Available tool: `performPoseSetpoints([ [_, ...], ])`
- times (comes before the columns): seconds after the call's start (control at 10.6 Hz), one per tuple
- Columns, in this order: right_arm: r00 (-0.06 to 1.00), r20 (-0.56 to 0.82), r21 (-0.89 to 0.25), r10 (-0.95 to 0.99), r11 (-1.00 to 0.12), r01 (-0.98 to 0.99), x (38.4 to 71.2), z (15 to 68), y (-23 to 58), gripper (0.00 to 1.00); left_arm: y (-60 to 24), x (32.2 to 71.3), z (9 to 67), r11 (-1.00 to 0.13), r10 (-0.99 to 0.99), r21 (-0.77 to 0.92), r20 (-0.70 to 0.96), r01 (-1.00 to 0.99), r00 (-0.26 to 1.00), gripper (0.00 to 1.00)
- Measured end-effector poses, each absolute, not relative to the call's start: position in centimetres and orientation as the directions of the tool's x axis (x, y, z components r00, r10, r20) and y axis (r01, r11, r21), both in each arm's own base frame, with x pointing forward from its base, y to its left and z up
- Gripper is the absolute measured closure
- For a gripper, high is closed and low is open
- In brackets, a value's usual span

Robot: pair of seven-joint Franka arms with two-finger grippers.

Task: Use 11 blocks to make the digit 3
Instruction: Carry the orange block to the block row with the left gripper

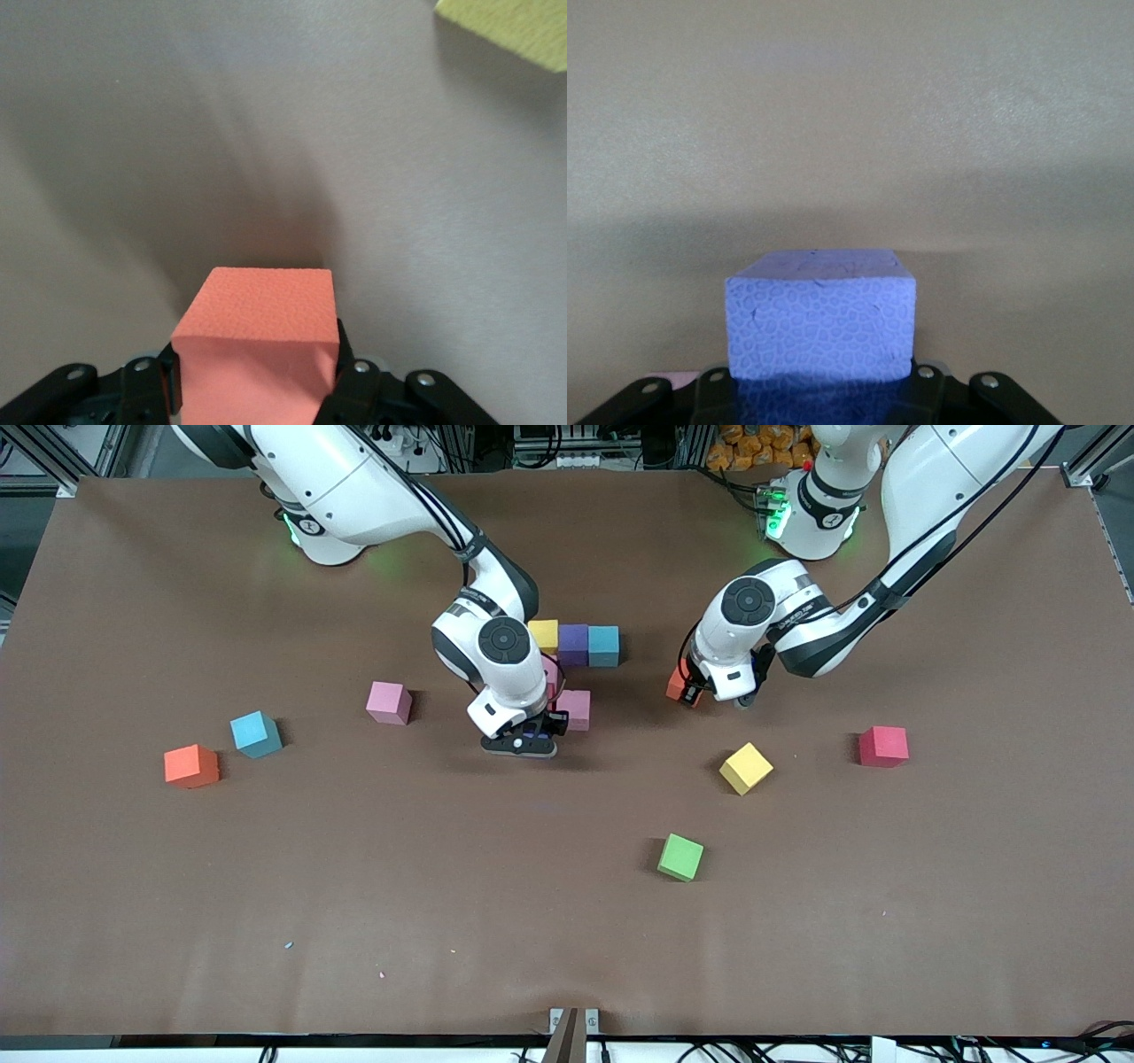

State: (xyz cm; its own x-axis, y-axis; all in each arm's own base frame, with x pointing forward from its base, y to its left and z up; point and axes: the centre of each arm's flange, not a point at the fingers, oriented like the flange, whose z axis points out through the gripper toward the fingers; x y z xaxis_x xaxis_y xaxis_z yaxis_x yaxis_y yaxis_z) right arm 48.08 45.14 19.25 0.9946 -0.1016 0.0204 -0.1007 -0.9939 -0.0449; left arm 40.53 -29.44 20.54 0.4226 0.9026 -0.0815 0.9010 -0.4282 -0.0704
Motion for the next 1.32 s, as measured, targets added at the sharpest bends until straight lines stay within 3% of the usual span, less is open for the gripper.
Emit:
performPoseSetpoints([
  [0.85,0.995,0.034,-0.068,-0.099,-0.993,-0.096,46.9,19.1,44.9,0.44,-36.4,44.6,22.4,-0.155,0.979,-0.016,-0.136,0.988,0.152,0.41],
  [1.32,0.995,0.030,-0.064,-0.098,-0.993,-0.096,46.8,19.1,44.8,0.44,-39.3,44.6,22.3,-0.043,0.990,-0.020,-0.135,0.999,0.040,0.41],
])
